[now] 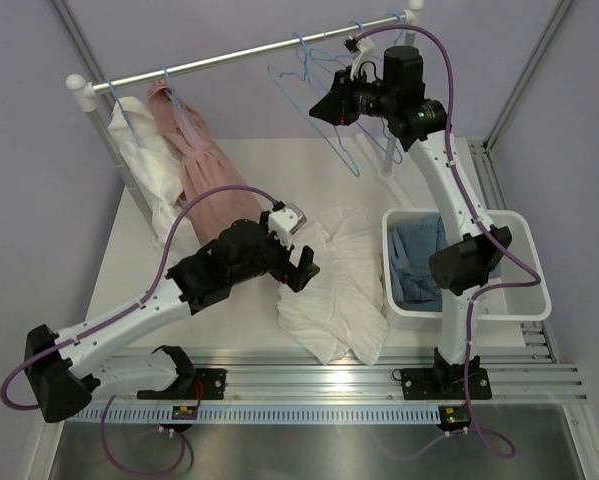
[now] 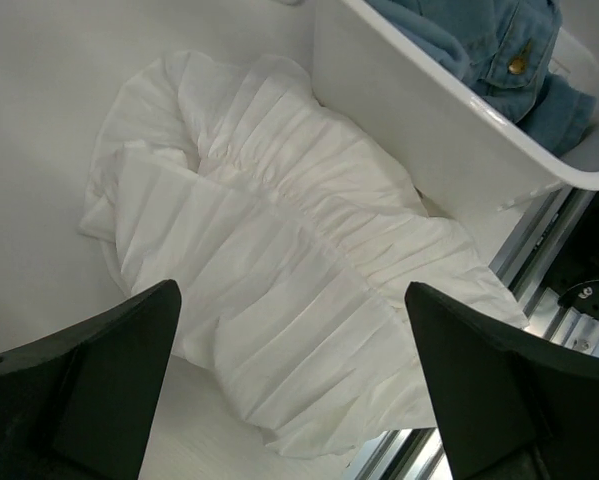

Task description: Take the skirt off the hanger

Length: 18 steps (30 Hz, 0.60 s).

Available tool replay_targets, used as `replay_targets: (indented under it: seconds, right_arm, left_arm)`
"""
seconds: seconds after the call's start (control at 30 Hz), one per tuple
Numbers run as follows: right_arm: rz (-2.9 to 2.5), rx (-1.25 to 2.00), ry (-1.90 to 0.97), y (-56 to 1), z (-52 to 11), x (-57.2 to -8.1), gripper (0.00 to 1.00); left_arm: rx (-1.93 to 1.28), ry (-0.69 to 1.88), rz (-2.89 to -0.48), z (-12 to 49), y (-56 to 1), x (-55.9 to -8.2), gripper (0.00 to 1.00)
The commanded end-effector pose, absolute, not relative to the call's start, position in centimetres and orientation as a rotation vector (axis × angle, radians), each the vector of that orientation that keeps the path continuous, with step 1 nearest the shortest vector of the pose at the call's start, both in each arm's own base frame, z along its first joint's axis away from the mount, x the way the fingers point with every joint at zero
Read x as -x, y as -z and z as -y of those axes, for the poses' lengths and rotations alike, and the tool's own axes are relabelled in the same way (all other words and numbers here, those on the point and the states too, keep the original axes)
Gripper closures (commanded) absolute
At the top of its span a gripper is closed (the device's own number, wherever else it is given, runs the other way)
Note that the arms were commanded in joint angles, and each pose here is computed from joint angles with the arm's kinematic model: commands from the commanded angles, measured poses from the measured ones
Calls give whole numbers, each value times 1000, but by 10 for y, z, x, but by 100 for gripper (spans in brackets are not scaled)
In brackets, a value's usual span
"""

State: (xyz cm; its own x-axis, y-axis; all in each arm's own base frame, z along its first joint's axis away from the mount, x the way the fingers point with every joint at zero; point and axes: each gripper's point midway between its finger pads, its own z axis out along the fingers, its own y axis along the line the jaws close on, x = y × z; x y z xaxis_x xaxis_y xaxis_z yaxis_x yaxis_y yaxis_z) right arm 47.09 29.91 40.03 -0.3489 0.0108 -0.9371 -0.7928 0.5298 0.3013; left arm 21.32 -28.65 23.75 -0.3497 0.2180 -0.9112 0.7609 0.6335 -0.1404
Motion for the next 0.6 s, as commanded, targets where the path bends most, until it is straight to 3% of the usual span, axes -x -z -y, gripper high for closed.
replay_targets:
  seconds: [0.0,0.17,0.4,0.57]
  right_arm:
    - [-1664,705,-940,-422,-297,-459,71]
    - [-1622,736,-902,-434,-282,-445,49]
    - [-1577,784,-700,-460,-225,-417,4]
    - [-1549,838,-543,-462,-184,-400,1]
  left_arm:
    - [-706,680,-1853,292,-242,-226,1]
    - [-685,619,-1911,290,-227,-234,1]
    - [-704,584,-1964,300,-210,-242,1]
    - [-734,569,-2046,314,-184,-248,1]
